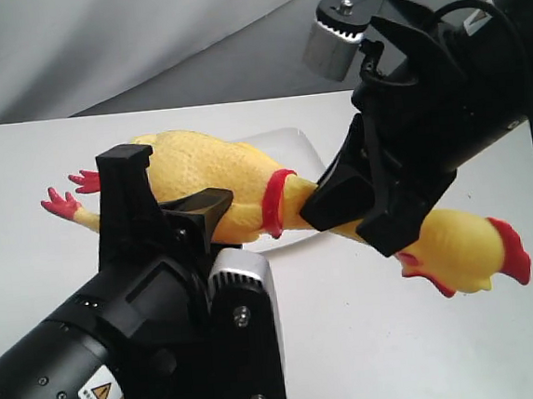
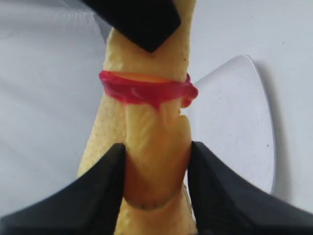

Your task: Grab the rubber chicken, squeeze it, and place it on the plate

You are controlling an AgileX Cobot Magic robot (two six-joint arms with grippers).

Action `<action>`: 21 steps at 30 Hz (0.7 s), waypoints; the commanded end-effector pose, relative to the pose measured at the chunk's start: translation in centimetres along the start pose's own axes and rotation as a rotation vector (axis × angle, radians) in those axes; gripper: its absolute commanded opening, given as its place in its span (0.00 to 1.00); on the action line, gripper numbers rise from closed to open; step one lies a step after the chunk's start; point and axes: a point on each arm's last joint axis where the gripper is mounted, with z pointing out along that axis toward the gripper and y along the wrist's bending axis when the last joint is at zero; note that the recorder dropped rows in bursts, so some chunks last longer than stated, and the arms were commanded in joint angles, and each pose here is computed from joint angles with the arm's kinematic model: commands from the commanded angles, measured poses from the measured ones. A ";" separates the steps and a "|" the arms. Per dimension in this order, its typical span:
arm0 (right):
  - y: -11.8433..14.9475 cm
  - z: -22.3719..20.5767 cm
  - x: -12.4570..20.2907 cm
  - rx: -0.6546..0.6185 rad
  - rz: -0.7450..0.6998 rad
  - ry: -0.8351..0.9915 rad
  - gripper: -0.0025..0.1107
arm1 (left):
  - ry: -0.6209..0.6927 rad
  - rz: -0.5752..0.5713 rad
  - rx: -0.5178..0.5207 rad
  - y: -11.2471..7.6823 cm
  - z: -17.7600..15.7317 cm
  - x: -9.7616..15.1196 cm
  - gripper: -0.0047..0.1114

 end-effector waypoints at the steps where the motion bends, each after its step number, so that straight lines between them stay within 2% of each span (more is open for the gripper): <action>1: 0.3 -0.4 0.0 -0.020 -0.011 0.001 0.02 | 0.123 -0.032 -0.063 0.6 0.0 1.1 0.04; 4: 0.3 -0.4 0.0 -0.020 -0.011 0.001 0.02 | 0.100 -0.021 -0.067 0.7 0.0 0.9 0.07; 7: 0.3 -0.4 0.0 -0.017 -0.013 0.003 0.02 | 0.076 -0.019 -0.052 0.5 0.0 0.7 0.25; 10: 0.3 -0.4 0.0 -0.017 -0.015 0.003 0.02 | 0.052 -0.027 -0.035 0.4 0.0 0.5 0.63; 11: 0.3 -0.4 0.0 -0.017 -0.015 0.003 0.02 | 0.043 -0.022 -0.037 0.4 0.0 0.4 0.79; 13: 0.3 -0.4 0.0 -0.016 -0.015 0.002 0.02 | 0.041 -0.053 -0.040 0.4 0.0 0.4 0.94; 15: 0.3 -0.4 0.0 -0.016 -0.015 0.002 0.02 | 0.054 -0.101 -0.060 0.6 0.0 0.5 0.92; 21: 0.5 -0.4 0.0 -0.041 -0.025 0.006 0.02 | 0.039 -0.090 -0.069 0.7 0.0 0.4 0.87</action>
